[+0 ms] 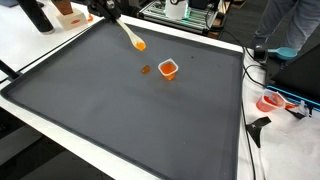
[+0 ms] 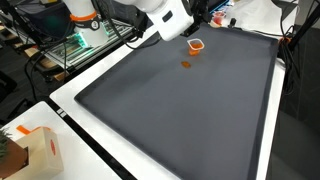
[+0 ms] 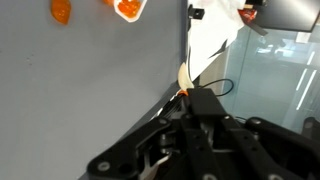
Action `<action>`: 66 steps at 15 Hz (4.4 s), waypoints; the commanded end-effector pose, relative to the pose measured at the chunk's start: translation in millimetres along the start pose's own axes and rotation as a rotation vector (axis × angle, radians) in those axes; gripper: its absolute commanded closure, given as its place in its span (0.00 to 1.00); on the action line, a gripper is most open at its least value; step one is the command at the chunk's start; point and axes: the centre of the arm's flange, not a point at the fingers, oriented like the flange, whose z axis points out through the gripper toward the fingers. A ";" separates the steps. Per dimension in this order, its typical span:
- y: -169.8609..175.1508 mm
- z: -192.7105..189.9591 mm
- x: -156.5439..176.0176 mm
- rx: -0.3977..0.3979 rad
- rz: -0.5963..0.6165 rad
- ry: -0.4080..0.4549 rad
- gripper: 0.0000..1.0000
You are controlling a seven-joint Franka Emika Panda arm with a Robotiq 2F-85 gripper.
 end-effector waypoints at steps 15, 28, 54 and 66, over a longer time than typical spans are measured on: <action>-27.0 34.5 0.3 -0.692 0.046 -0.095 0.97; -64.8 47.6 -0.8 -0.712 0.007 -0.129 0.97; -163.1 131.7 -20.4 -1.278 0.125 -0.125 0.97; -160.4 241.3 -42.7 -1.692 0.072 -0.111 0.97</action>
